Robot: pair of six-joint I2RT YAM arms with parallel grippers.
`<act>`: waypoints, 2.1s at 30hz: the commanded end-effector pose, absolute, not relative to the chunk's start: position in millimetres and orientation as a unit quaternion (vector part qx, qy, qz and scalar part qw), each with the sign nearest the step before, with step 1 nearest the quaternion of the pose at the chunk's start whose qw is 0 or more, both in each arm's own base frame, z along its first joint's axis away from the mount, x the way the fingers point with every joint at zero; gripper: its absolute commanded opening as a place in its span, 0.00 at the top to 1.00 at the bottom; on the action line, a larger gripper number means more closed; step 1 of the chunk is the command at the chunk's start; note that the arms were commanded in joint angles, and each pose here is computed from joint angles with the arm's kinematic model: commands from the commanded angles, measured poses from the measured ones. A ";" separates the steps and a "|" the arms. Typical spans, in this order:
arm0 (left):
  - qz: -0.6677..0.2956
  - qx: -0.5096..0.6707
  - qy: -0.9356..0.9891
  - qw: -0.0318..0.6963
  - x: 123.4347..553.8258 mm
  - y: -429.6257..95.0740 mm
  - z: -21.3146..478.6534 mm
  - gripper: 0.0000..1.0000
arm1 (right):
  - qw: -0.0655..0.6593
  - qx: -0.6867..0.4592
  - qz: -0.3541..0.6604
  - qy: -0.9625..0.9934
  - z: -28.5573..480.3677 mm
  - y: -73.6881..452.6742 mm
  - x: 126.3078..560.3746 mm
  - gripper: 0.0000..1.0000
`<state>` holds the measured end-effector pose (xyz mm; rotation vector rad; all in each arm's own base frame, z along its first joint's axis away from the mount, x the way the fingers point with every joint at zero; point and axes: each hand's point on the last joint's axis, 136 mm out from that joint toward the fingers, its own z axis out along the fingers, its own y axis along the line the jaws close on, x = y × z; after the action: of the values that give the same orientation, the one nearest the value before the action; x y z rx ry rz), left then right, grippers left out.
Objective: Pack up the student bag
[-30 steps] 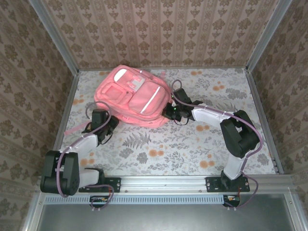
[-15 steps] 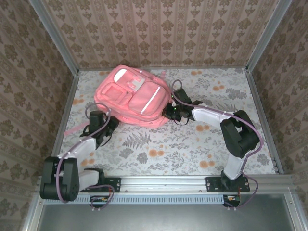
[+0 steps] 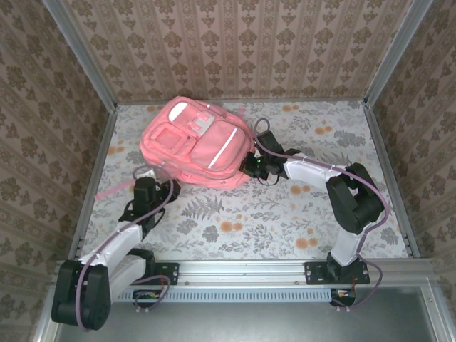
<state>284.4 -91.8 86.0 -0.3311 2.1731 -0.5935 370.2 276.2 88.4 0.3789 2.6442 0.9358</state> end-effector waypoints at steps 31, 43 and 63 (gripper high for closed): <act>-0.102 0.019 0.905 0.413 330.0 -117.0 45.5 0.96 | 0.149 0.120 0.374 0.907 113.5 292.8 362.5 1.00; -0.123 0.087 0.900 0.409 290.1 -157.7 63.9 1.00 | 0.144 0.128 0.378 0.906 108.9 294.4 363.8 1.00; -0.230 0.245 0.872 0.356 236.1 -342.8 75.8 1.00 | 0.141 0.131 0.375 0.907 101.4 295.5 356.3 1.00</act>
<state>245.0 -297.0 49.5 0.5725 2.3266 -0.4082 365.1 274.4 78.9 0.4521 2.6552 0.9456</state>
